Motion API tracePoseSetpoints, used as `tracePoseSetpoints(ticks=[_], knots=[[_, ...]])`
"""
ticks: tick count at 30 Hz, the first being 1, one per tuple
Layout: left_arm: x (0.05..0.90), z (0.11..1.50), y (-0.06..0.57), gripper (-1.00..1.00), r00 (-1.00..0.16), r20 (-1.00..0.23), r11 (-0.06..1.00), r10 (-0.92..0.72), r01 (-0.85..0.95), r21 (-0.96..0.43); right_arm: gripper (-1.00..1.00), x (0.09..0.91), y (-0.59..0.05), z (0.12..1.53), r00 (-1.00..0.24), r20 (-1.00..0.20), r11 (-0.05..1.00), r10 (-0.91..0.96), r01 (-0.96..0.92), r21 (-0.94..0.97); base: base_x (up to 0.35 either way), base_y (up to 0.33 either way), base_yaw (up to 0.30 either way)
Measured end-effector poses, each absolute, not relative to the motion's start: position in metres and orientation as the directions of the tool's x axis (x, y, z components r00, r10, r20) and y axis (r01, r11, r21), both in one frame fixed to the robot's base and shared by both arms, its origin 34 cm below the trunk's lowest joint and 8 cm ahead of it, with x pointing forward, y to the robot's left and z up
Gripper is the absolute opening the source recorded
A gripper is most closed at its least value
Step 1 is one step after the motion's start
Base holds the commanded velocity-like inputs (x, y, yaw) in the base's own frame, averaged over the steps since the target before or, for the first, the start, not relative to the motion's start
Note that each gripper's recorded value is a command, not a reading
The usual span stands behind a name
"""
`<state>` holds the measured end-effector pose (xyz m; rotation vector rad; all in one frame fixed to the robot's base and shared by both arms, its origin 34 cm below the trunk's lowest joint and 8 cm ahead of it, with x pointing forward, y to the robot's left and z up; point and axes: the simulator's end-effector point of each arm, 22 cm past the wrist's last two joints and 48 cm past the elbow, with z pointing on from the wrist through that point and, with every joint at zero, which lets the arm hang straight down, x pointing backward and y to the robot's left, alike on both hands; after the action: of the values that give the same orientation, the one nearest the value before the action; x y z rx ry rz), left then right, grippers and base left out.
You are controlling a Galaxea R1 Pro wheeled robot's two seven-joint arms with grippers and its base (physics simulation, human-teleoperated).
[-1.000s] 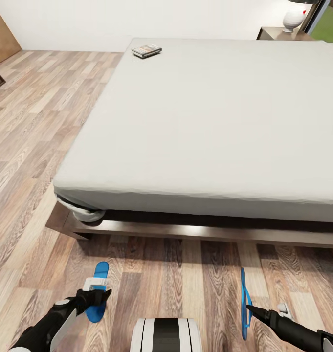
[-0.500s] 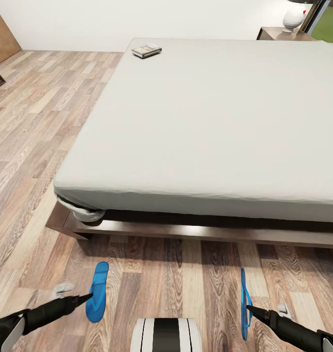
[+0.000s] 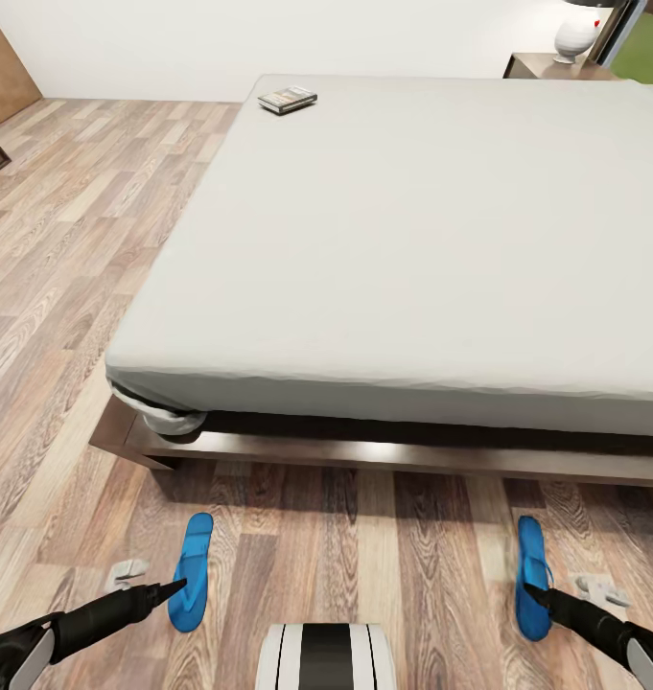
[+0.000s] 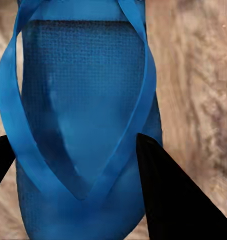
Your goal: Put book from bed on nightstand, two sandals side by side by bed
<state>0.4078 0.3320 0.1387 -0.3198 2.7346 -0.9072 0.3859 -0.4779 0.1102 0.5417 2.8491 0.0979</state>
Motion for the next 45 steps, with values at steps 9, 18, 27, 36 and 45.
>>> tracePoseSetpoints(ticks=[9,18,27,36,45], knots=[[0.416,0.14,0.317,1.0,-0.94,-0.168,0.764,-0.298,-0.129,-0.633,-1.0,0.403,-0.502,0.116,-0.901,-0.272,0.936,0.337,0.352,-0.009,0.0,0.0,0.0],[0.459,0.158,0.321,1.0,-0.883,-0.249,0.729,-0.397,-0.14,-0.67,-1.0,0.408,-0.5,0.117,-0.901,-0.281,0.939,0.329,0.345,-0.006,0.0,0.116,0.0],[0.459,0.158,0.321,1.0,-0.882,-0.252,0.729,-0.398,-0.138,-0.67,-1.0,0.405,-0.499,0.115,-0.914,-0.27,0.947,0.304,0.32,-0.02,0.0,0.284,0.0],[0.46,0.159,0.322,1.0,-0.882,-0.254,0.73,-0.397,-0.135,-0.669,-1.0,0.398,-0.514,0.115,-0.926,-0.259,0.945,0.275,0.31,-0.104,0.0,0.289,0.0],[0.46,0.159,0.321,1.0,-0.882,-0.254,0.73,-0.397,-0.136,-0.67,-1.0,0.378,-0.568,0.129,-0.966,-0.209,0.894,0.15,0.223,-0.388,0.0,0.289,0.0]])
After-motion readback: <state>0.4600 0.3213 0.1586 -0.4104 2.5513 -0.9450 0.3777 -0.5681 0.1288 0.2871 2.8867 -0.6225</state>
